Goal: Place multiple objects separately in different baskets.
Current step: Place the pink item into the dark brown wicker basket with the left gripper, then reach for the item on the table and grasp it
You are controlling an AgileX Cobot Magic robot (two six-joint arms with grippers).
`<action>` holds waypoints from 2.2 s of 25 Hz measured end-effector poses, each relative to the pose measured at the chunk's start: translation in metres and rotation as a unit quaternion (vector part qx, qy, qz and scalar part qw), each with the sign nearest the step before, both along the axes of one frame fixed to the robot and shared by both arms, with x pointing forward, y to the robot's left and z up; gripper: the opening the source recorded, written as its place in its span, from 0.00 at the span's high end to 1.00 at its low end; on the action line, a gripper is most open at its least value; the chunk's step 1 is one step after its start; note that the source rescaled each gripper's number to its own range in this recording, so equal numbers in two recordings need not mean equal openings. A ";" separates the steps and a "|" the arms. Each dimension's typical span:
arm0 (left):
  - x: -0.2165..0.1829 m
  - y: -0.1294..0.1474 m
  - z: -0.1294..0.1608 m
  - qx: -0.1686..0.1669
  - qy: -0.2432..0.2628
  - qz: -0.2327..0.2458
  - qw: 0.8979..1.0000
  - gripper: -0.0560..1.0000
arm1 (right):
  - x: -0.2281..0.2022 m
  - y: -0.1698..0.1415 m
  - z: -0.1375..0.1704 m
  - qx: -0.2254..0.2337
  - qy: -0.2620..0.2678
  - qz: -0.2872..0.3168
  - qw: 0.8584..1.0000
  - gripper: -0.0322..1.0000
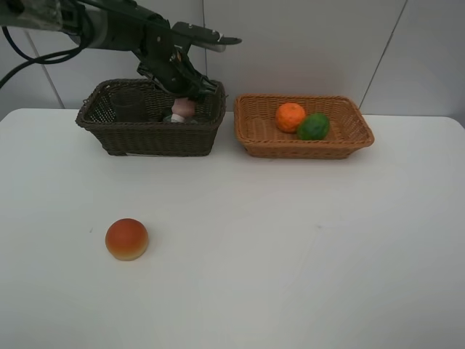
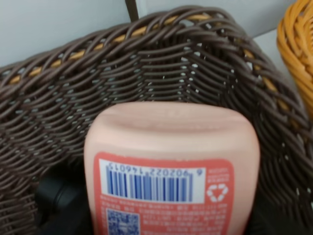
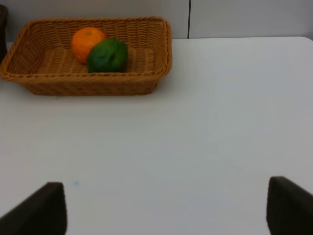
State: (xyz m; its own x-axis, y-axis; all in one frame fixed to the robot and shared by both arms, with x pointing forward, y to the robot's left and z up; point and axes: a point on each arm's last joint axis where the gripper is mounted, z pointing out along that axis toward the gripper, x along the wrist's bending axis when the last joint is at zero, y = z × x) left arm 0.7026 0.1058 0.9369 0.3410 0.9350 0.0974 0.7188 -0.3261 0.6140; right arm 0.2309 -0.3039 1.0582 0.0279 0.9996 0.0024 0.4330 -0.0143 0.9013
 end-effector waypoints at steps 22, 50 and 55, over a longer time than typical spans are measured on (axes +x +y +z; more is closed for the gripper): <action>-0.048 0.015 0.059 0.043 0.096 0.011 0.994 0.00 | 0.000 0.000 0.000 0.000 0.000 0.000 1.000 0.36; -0.216 0.055 -0.007 0.127 0.300 -0.108 0.939 0.00 | 0.000 0.000 0.000 0.000 0.000 0.000 1.000 0.36; -0.221 0.061 -0.018 0.143 0.287 -0.120 0.940 0.00 | 0.000 0.000 0.000 0.000 0.000 0.000 1.000 0.36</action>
